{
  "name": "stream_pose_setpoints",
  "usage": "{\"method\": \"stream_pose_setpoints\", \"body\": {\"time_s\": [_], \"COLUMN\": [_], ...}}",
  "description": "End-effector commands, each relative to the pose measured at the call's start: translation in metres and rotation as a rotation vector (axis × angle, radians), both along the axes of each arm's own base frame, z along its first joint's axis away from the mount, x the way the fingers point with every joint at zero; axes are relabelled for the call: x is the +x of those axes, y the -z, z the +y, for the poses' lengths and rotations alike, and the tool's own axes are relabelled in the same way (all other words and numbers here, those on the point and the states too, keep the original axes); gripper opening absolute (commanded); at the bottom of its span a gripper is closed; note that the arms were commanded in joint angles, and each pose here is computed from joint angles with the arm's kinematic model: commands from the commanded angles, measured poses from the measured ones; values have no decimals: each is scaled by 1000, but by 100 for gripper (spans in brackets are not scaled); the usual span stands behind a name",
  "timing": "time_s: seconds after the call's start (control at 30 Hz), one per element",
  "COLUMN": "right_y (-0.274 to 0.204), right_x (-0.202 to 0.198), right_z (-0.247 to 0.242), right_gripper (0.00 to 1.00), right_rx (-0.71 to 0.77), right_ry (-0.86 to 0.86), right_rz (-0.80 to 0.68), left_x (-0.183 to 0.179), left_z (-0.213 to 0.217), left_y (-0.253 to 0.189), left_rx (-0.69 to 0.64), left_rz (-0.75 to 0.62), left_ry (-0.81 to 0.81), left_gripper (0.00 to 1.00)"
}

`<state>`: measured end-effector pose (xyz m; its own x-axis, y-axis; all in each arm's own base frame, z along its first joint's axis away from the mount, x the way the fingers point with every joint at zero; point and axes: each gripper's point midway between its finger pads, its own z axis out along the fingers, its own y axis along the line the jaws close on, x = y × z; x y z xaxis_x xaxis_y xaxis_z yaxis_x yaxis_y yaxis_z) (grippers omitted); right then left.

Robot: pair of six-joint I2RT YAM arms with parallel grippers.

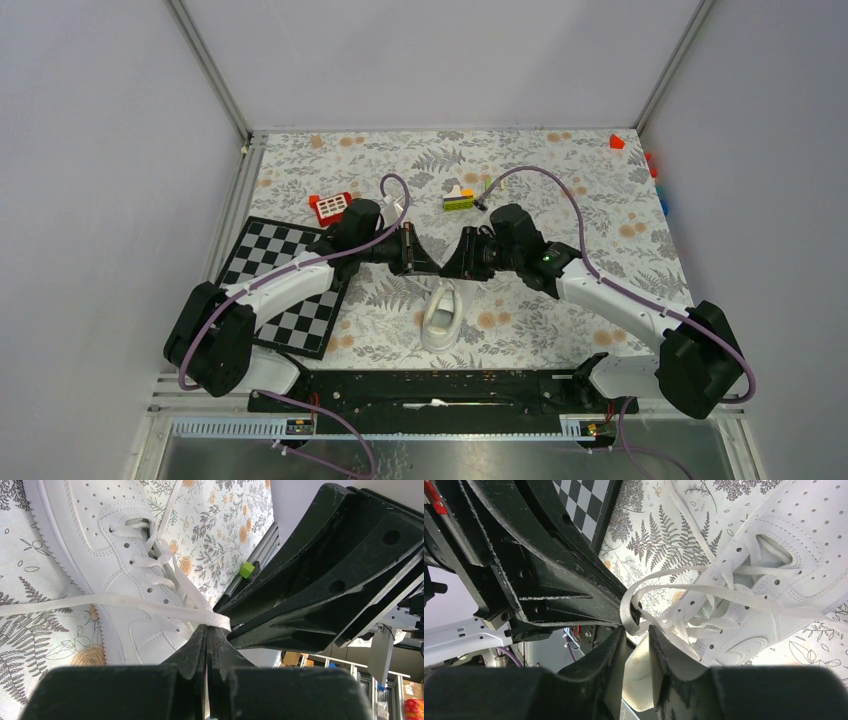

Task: Tie the shoes
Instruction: Cross the shoelace with the shoelace.

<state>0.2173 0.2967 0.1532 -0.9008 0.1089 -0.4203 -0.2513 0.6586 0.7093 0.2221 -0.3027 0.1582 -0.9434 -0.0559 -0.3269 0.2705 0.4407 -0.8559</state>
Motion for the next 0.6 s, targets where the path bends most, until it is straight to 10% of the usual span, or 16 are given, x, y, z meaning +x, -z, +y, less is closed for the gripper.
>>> {"method": "stream_pose_setpoints", "body": {"time_s": [0.0, 0.27, 0.57], "right_y": [-18, -22, -21], "right_x": [12, 19, 22], "right_z": [4, 13, 4], "right_gripper": [29, 36, 2], "right_rx": [9, 6, -24], "right_ry": [23, 2, 43], "right_rz": [-67, -61, -77], "left_x": [0, -4, -4], "left_z": [-2, 0, 0], "left_y": [-15, -11, -10], "left_rx": [-42, -37, -33], "left_rz": [-70, -61, -61], "left_ry": [37, 49, 50], "left_gripper": [0, 0, 0]}}
